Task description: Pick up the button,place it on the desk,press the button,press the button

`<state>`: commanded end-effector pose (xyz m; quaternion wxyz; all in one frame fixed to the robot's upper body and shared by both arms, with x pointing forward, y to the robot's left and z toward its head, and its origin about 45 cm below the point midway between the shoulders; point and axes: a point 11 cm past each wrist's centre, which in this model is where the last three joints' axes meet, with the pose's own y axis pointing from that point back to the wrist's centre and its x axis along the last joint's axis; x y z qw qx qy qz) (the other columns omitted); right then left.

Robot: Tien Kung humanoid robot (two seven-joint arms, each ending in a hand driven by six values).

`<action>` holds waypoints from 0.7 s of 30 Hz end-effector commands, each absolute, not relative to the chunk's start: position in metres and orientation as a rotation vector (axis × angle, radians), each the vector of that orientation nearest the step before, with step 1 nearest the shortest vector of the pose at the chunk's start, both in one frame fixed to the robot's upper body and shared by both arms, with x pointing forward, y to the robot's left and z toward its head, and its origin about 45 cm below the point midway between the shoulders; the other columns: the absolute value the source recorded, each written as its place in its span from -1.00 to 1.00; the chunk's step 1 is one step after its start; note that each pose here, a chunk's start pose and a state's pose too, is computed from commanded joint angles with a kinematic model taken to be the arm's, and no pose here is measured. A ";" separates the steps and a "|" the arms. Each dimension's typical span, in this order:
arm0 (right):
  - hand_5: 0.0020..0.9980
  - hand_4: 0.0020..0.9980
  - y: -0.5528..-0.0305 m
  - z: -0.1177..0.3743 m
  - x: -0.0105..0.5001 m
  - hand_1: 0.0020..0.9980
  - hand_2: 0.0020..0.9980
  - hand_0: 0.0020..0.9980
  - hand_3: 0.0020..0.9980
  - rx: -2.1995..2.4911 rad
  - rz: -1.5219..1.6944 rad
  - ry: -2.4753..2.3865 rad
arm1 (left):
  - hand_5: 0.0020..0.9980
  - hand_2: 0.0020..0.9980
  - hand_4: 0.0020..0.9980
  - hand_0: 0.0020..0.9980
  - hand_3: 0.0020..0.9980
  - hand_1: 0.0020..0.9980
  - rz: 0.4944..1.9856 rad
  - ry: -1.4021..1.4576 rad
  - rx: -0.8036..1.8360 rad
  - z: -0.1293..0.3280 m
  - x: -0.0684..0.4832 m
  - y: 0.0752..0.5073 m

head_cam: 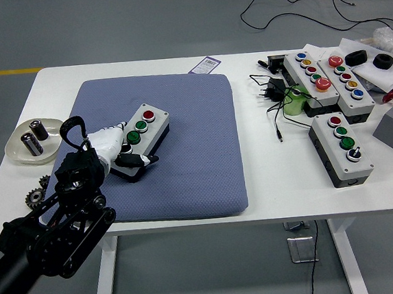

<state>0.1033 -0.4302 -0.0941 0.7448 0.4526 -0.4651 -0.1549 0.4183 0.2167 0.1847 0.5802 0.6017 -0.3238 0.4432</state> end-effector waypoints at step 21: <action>-0.62 -0.38 -0.431 -0.094 0.104 0.29 0.38 0.35 0.27 0.989 -0.345 -1.027 | -0.97 -0.31 0.14 -0.52 0.00 -0.37 1.021 -0.784 1.478 0.184 0.425 0.228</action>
